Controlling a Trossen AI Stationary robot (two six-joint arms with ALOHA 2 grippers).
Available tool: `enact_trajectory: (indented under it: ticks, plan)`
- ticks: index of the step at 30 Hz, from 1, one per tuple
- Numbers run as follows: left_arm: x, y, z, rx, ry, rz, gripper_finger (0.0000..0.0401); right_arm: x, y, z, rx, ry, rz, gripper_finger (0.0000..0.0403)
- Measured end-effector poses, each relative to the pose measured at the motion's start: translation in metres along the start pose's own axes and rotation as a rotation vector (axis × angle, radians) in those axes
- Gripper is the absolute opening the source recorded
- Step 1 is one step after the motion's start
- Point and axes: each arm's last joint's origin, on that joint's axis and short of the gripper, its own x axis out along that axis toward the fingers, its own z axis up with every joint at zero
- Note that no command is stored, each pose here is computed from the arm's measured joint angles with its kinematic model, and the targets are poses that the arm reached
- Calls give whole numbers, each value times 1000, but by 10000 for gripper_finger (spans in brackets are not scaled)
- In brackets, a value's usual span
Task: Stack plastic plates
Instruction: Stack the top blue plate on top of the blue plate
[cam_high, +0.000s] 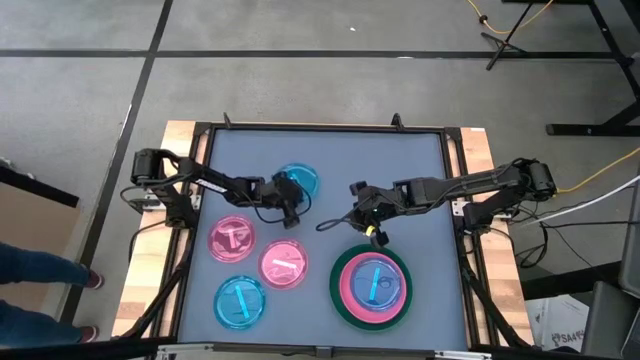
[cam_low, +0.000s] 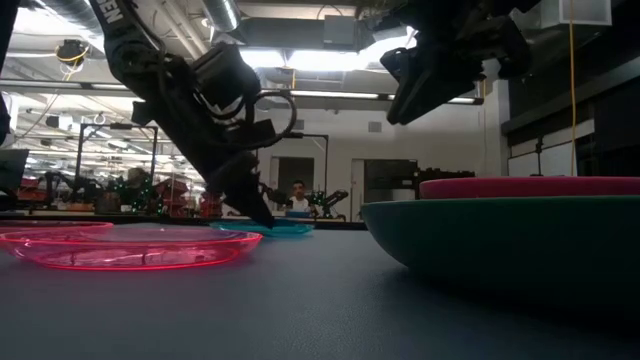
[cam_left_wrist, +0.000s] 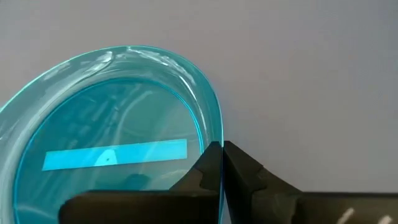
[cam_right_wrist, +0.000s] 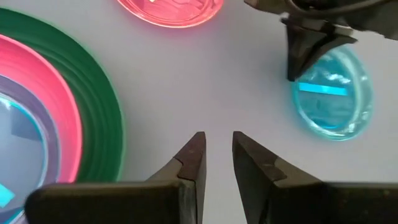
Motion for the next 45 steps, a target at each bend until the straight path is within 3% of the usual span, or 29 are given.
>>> enact_trajectory:
  ticks: [18, 22, 32, 39, 45]
  plan:
    - [-13, -47, 15, 46, -232, -129, 0, -1, -9, 0, 23, 84, -292, 69]
    - [-17, -54, 16, 50, -272, -120, 0, -2, -14, -1, 143, 81, -376, 69]
    - [-23, -69, 15, 63, -316, -73, 0, -4, -49, -19, 400, 85, -440, 69]
    - [-26, -74, 13, 68, -327, -32, 0, -6, -76, -31, 522, 7, -370, 69]
    - [-26, -74, 13, 64, -334, 3, 0, -9, -91, -36, 604, -44, -393, 69]
